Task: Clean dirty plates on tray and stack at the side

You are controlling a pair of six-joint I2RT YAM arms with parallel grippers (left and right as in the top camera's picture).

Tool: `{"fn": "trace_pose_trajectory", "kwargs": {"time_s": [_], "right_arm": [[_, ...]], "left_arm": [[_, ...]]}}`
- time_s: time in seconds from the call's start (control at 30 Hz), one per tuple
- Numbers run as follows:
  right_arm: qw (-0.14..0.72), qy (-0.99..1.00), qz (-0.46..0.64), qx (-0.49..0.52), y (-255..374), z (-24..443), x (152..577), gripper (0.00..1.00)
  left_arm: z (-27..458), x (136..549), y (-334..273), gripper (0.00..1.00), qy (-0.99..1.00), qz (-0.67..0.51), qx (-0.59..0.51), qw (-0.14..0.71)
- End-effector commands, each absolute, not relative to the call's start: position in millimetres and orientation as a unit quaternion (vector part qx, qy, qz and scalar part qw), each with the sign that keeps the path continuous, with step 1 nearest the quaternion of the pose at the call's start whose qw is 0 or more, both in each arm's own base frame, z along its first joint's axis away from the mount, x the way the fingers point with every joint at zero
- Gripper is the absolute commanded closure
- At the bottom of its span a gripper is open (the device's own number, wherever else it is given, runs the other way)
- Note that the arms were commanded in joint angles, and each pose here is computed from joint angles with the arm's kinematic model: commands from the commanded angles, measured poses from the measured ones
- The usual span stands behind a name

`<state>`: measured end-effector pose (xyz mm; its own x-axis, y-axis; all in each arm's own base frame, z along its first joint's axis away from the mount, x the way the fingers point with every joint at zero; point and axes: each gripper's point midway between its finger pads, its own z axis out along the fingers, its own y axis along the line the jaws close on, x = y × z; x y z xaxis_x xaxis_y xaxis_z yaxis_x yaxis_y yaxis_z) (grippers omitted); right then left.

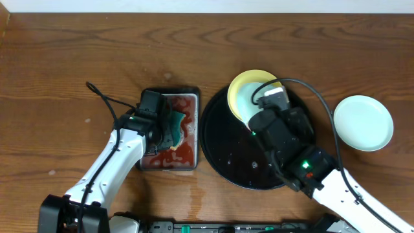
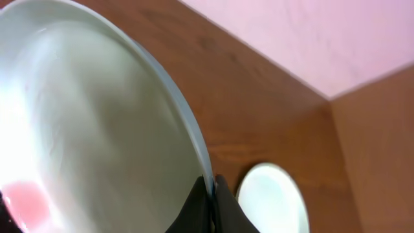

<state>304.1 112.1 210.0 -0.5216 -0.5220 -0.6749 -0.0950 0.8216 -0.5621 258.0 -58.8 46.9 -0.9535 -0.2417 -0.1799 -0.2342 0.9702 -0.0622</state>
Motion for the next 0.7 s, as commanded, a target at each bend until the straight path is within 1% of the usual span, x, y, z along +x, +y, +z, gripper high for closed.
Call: {"fn": "trace_pose_trajectory", "kwargs": {"time_s": [0.0, 0.27, 0.67], "right_arm": [[0.468, 0.811, -0.265, -0.231, 121.0, 231.6, 305.1, 0.99], [0.489, 0.789, -0.280, -0.246, 131.7, 244.7, 305.0, 0.99], [0.482, 0.780, -0.295, -0.271, 132.7, 245.6, 305.5, 0.99]], "left_arm": [[43.1, 253.7, -54.8, 0.75, 0.988, -0.013, -0.127, 0.087], [43.1, 253.8, -54.7, 0.75, 0.988, -0.013, -0.127, 0.087], [43.1, 253.9, -54.6, 0.75, 0.988, -0.013, -0.127, 0.087]]}}
